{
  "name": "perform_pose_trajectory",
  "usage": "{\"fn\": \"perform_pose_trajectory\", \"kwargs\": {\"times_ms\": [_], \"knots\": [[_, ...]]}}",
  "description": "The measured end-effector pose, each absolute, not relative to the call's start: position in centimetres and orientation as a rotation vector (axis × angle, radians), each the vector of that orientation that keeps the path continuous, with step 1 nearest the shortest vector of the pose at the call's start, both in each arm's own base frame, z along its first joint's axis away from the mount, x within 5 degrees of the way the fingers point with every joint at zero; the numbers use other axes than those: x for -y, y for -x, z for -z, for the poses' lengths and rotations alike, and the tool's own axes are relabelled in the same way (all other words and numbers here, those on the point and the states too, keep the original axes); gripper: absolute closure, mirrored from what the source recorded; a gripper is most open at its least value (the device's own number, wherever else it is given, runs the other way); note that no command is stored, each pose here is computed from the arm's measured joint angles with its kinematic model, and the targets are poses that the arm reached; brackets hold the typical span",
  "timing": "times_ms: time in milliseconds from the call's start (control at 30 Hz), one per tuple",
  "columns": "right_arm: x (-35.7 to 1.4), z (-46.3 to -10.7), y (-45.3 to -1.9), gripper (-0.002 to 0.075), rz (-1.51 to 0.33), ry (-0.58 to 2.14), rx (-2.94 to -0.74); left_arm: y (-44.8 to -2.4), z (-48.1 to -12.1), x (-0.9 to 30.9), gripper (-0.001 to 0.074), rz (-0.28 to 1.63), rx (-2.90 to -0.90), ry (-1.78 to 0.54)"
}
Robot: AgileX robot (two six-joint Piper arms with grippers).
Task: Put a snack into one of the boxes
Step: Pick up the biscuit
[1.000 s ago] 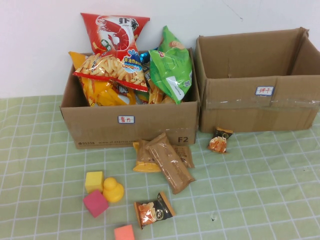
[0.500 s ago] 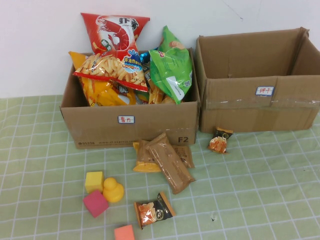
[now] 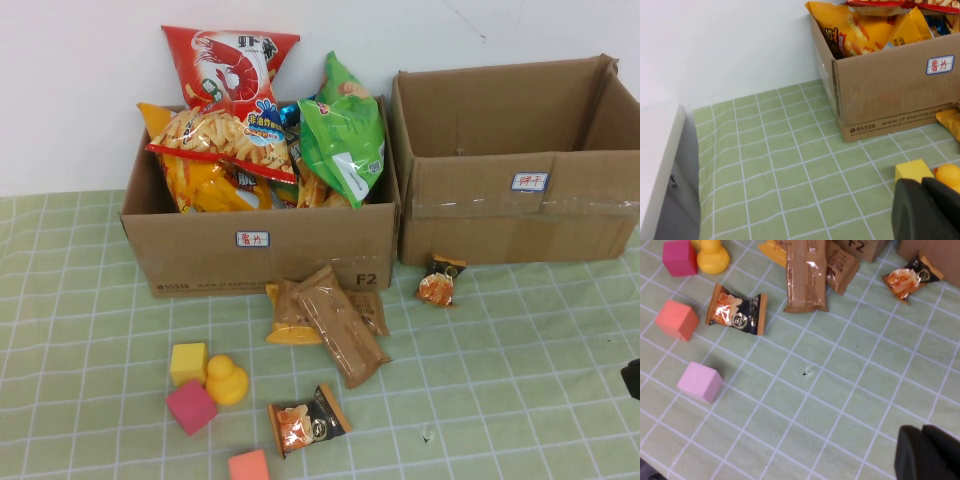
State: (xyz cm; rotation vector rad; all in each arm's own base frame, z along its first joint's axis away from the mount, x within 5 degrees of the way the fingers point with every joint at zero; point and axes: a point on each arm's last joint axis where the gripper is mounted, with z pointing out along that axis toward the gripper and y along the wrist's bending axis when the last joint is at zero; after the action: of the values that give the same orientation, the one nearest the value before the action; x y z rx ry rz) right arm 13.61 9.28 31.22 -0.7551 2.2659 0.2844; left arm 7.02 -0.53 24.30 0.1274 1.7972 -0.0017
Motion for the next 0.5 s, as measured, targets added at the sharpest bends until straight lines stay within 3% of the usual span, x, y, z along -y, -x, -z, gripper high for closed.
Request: {"fn": "perform_pose_trajectory", "kwargs": {"times_ms": [500], "knots": [[-9.0, -30.3, -14.0, 0.0728, -0.22, 0.714, -2.365, -7.0, -24.3, 0.5, 0.0737, 0.001, -1.792, -0.127]]}}
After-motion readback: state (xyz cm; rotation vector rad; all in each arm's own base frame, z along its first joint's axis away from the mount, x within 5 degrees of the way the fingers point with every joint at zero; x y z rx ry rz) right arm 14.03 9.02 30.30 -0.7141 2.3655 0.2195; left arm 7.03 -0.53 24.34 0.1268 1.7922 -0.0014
